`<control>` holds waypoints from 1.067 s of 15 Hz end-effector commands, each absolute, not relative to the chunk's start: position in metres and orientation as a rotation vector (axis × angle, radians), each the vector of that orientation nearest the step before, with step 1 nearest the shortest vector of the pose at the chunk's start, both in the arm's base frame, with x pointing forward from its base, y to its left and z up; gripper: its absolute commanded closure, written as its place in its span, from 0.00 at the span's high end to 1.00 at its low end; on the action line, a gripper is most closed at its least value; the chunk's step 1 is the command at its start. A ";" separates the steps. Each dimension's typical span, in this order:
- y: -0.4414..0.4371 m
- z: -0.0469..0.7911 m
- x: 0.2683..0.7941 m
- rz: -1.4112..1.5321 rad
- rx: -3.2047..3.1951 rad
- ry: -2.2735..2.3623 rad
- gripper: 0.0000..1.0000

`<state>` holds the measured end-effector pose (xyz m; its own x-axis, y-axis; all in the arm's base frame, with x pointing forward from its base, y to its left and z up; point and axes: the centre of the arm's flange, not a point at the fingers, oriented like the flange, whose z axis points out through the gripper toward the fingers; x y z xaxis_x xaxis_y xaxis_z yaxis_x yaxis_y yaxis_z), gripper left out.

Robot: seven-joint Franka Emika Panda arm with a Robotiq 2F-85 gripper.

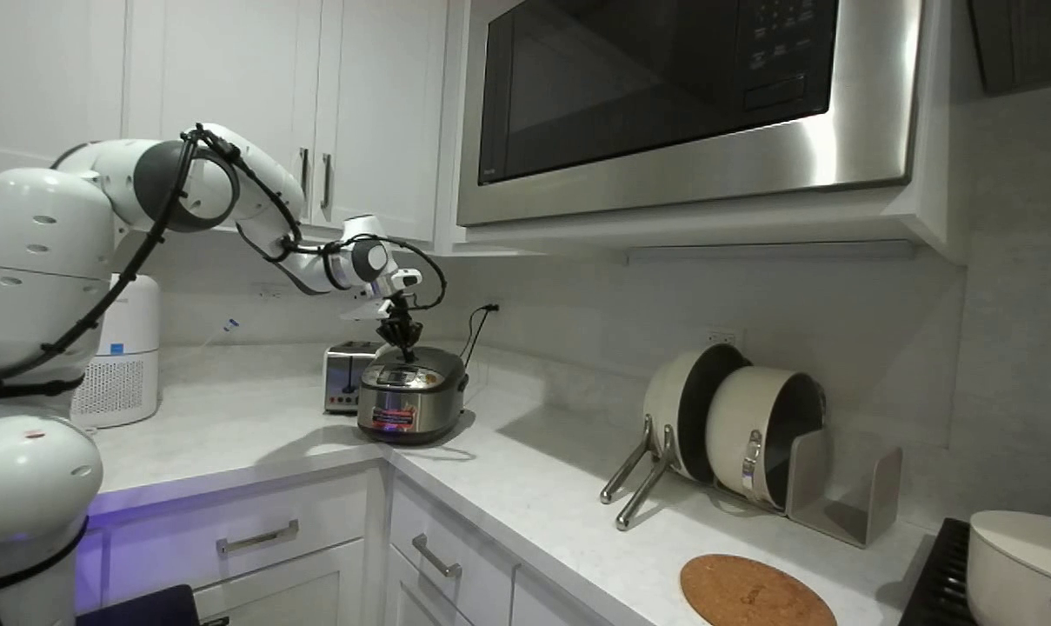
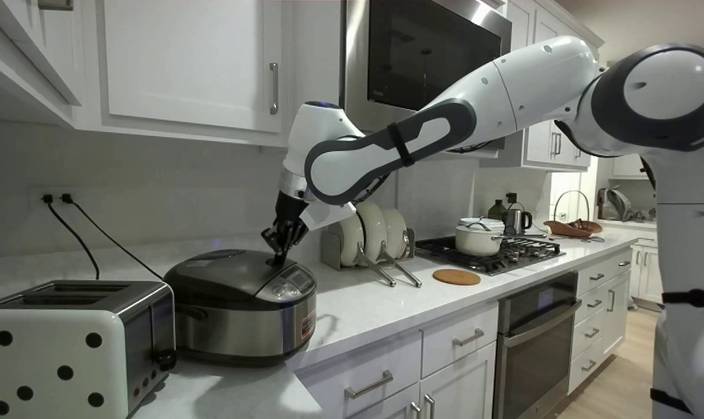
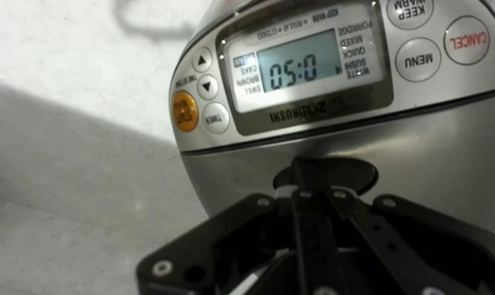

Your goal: Press the top of the appliance on the counter to open

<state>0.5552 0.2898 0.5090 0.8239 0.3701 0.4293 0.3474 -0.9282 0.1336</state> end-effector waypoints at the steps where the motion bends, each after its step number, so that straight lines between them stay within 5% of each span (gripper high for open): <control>1: 0.289 0.503 0.547 0.608 2.963 0.556 0.01; 16: 0.287 0.561 0.531 0.648 2.969 0.550 0.02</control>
